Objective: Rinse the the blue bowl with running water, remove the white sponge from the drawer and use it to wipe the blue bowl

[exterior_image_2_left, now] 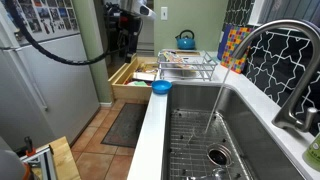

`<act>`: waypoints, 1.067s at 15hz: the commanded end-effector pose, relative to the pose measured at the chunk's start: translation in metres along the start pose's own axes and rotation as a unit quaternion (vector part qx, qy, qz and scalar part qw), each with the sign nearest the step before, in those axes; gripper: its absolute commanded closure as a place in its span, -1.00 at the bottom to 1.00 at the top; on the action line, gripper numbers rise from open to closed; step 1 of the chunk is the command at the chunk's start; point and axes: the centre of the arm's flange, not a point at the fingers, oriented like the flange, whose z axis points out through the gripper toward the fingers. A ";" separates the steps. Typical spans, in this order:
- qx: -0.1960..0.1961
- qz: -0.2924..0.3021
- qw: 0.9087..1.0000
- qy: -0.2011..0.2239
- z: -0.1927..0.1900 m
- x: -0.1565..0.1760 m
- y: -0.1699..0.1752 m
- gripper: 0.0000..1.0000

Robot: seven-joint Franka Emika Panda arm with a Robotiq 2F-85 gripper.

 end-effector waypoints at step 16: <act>0.030 0.120 0.987 0.105 0.103 0.167 0.036 -1.00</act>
